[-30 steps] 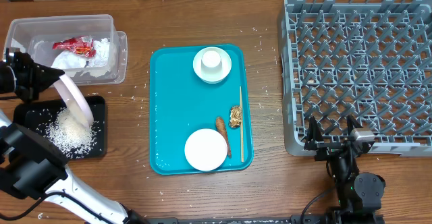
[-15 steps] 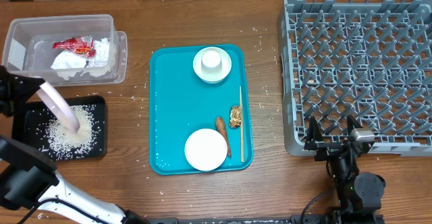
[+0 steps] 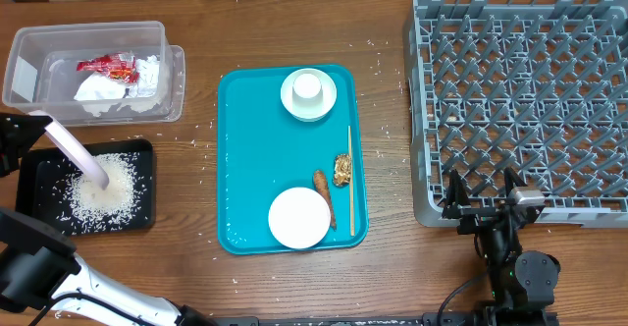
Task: Sort waste into correct bins and load items into the dishwasher
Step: 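Tilt the plate over the black tray to pour out the rice, then carry the emptied plate back and set it on the teal tray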
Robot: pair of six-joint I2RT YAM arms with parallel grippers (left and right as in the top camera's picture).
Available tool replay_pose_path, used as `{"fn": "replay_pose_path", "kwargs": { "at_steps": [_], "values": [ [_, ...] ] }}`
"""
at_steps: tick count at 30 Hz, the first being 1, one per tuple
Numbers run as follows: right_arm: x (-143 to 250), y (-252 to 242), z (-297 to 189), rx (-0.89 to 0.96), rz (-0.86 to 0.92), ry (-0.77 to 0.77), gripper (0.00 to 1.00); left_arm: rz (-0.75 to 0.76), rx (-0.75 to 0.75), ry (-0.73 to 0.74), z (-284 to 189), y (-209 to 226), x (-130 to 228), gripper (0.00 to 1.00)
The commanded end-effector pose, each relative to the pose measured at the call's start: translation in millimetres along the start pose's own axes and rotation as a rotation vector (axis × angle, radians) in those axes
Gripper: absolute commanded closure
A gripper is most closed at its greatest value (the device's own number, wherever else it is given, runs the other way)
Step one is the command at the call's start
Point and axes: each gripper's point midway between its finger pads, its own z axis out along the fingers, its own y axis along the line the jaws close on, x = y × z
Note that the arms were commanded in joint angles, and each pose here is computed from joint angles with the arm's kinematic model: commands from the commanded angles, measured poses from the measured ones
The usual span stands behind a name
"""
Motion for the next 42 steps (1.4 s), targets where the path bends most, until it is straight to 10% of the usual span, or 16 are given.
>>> {"fn": "replay_pose_path", "kwargs": {
  "at_steps": [1,20,32,42],
  "values": [
    [1.5,-0.8,0.3,0.005,-0.001,-0.005,0.0,0.024,0.028,0.005,-1.1,-5.0,0.8,0.96],
    [1.5,-0.8,0.3,0.005,-0.001,-0.005,0.0,0.205,-0.032,0.039,14.7,-62.8,49.0,0.96],
    [1.5,-0.8,0.3,0.005,-0.001,-0.005,0.0,0.494,-0.413,0.265,120.3,-92.0,148.6,0.96],
    [1.5,-0.8,0.3,0.005,-0.001,-0.005,0.0,0.724,-0.878,0.168,221.4,-81.5,221.4,0.95]
  ]
}}
